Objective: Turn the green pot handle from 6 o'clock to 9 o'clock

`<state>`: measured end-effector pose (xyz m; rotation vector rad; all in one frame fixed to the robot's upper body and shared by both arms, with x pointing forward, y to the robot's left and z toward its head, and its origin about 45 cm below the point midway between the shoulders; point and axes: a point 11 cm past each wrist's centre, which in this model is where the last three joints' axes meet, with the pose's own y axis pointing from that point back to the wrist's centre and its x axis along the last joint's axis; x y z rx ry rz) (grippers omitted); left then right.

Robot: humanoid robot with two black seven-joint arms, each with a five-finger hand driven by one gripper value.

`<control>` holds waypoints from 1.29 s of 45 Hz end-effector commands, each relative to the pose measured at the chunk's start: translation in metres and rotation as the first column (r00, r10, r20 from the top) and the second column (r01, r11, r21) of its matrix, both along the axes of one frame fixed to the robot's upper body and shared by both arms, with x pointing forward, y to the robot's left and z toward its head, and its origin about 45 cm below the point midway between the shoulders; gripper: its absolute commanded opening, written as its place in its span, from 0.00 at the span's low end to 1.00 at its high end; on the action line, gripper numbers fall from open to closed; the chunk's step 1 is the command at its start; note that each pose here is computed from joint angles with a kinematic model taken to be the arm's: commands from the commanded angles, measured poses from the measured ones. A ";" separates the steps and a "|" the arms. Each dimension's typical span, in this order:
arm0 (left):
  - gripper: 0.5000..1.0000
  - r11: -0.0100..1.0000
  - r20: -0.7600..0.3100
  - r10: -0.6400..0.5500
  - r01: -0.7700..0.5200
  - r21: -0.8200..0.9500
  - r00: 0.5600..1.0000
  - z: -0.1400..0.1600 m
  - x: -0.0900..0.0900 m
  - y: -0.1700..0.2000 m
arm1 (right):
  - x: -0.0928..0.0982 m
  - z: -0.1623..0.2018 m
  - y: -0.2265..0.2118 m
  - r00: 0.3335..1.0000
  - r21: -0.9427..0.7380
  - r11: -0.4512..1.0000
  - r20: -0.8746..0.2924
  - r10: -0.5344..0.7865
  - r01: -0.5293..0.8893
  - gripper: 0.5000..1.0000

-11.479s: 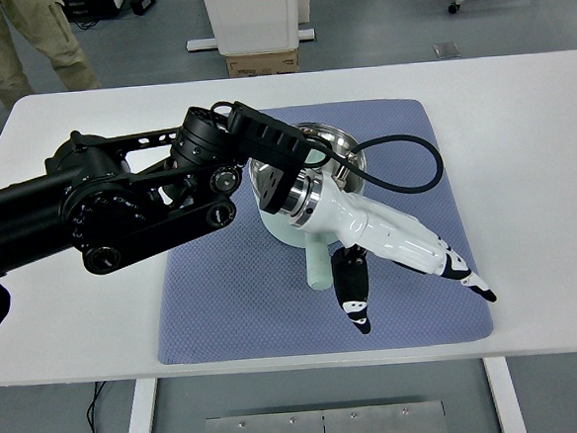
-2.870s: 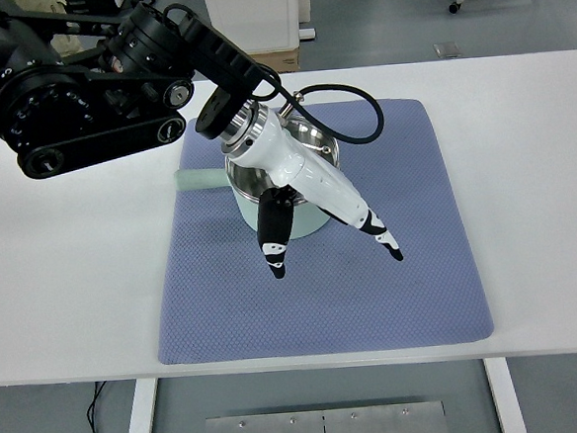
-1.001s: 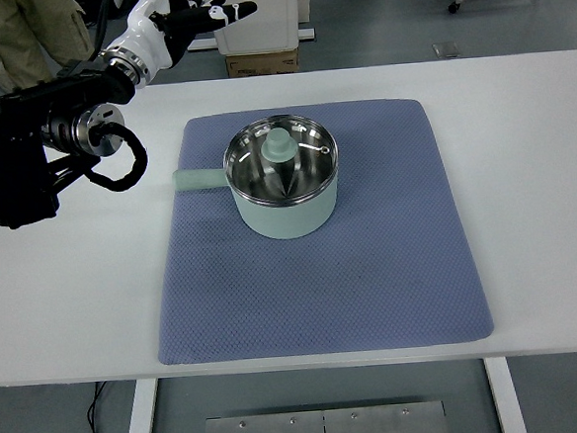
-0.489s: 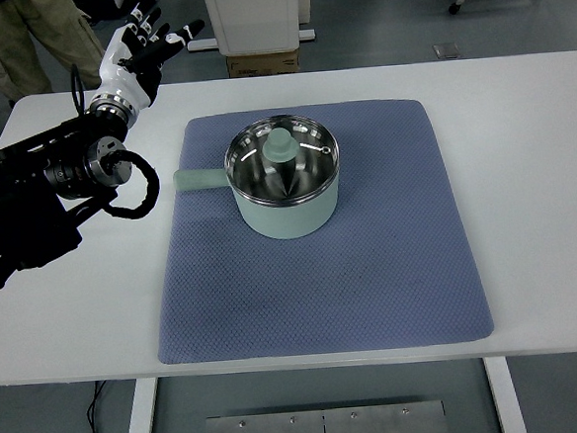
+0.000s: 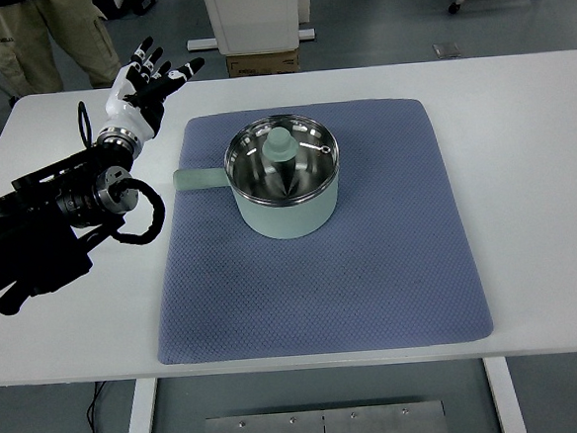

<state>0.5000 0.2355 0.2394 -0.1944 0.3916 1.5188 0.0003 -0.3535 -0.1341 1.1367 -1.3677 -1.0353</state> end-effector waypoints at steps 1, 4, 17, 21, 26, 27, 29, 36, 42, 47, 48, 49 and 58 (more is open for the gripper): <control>1.00 1.000 -0.014 0.007 -0.007 0.000 1.000 -0.008 -0.003 0.003 | 0.000 0.000 0.000 1.000 0.000 1.000 0.000 0.000 0.000 1.00; 1.00 1.000 -0.023 0.013 -0.013 -0.005 1.000 -0.013 -0.005 0.004 | 0.000 0.000 0.000 1.000 0.000 1.000 0.000 0.000 0.000 1.00; 1.00 0.999 -0.021 0.038 -0.039 -0.032 0.999 -0.013 -0.004 0.010 | 0.000 0.000 0.000 1.000 0.000 1.000 0.000 0.000 0.000 1.00; 1.00 0.998 -0.018 0.044 -0.044 -0.044 0.999 -0.011 -0.004 0.010 | 0.000 0.000 0.000 1.000 0.000 1.000 0.000 0.000 0.000 1.00; 1.00 0.997 -0.022 0.058 -0.059 -0.047 0.998 -0.015 -0.004 0.015 | 0.000 0.000 0.000 1.000 0.000 1.000 0.000 0.000 0.000 1.00; 1.00 0.997 -0.022 0.058 -0.059 -0.047 0.998 -0.015 -0.004 0.015 | 0.000 0.000 0.000 1.000 0.000 1.000 0.000 0.000 0.000 1.00; 1.00 0.997 -0.023 0.047 -0.048 -0.056 0.999 -0.018 -0.005 0.015 | 0.000 0.000 0.000 1.000 0.000 1.000 0.000 0.000 0.000 1.00; 1.00 0.997 -0.028 0.043 -0.045 -0.068 0.999 -0.022 -0.008 0.014 | 0.000 0.000 0.000 1.000 0.000 1.000 0.000 0.000 0.000 1.00; 1.00 0.995 -0.030 0.044 -0.046 -0.087 0.999 -0.025 -0.009 0.015 | 0.000 0.000 0.000 1.000 0.000 1.000 0.000 0.000 0.000 1.00; 1.00 0.994 -0.037 0.047 -0.050 -0.095 0.998 -0.029 -0.011 0.016 | 0.000 0.000 0.000 1.000 0.000 1.000 0.001 -0.003 0.003 1.00; 1.00 0.994 -0.037 0.049 -0.052 -0.098 0.998 -0.029 -0.011 0.016 | -0.001 0.000 0.000 1.000 0.000 1.000 -0.001 -0.003 0.003 1.00; 1.00 0.994 -0.041 0.051 -0.054 -0.099 0.998 -0.031 -0.012 0.017 | -0.001 0.000 0.000 1.000 0.002 1.000 0.000 -0.003 0.003 1.00; 1.00 0.988 -0.047 0.048 -0.054 -0.147 0.998 -0.036 -0.015 0.011 | -0.001 0.000 0.000 1.000 0.000 1.000 -0.002 0.000 0.000 1.00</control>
